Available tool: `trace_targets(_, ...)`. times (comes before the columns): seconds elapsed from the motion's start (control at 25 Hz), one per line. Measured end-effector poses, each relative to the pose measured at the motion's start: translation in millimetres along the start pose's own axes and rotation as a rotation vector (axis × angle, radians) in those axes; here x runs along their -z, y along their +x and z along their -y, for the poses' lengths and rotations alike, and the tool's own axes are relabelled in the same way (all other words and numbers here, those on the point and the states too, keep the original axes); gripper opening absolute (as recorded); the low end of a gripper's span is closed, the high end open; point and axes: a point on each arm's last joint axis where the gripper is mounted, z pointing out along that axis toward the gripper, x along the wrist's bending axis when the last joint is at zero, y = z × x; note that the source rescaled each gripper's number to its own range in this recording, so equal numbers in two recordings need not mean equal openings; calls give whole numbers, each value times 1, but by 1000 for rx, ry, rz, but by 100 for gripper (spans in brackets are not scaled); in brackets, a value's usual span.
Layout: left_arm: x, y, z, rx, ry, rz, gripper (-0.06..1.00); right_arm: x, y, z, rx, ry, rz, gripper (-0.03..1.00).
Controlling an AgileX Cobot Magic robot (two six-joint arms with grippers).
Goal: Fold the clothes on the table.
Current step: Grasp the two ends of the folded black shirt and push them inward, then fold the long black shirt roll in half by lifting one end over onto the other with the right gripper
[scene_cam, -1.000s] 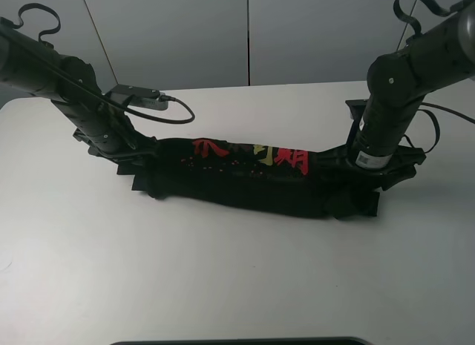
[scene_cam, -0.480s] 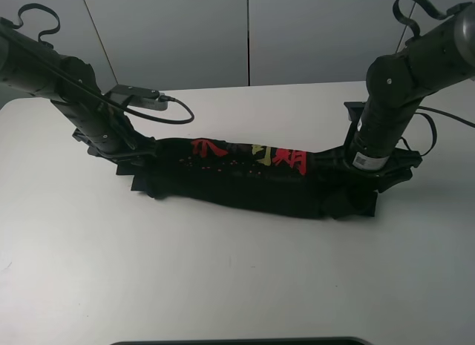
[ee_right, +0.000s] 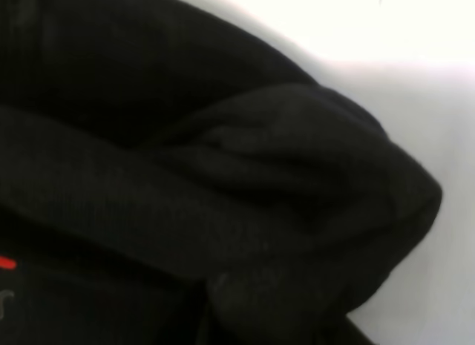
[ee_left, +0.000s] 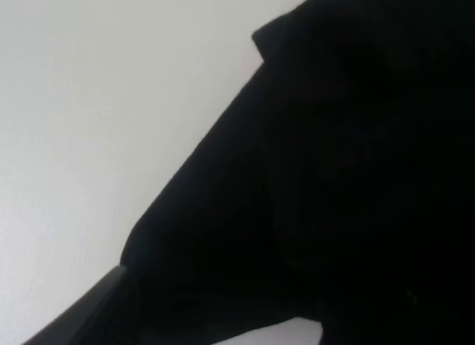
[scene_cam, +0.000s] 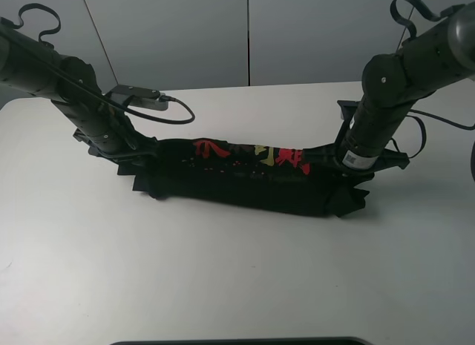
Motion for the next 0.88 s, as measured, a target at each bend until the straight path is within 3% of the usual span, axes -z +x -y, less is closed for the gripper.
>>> trace_targets(0.32, 4, -1, -2, 17, -14, 10, 91, 3, 0, -1, 7, -10, 0, 19)
trace_targets(0.68, 58, 0, -19, 11, -145, 14, 94, 6, -4, 1, 56, -2, 38, 19)
trace_targets(0.88, 78, 0, -26, -43, -114, 10, 94, 7, -6, 2, 82, 13, 66, 19)
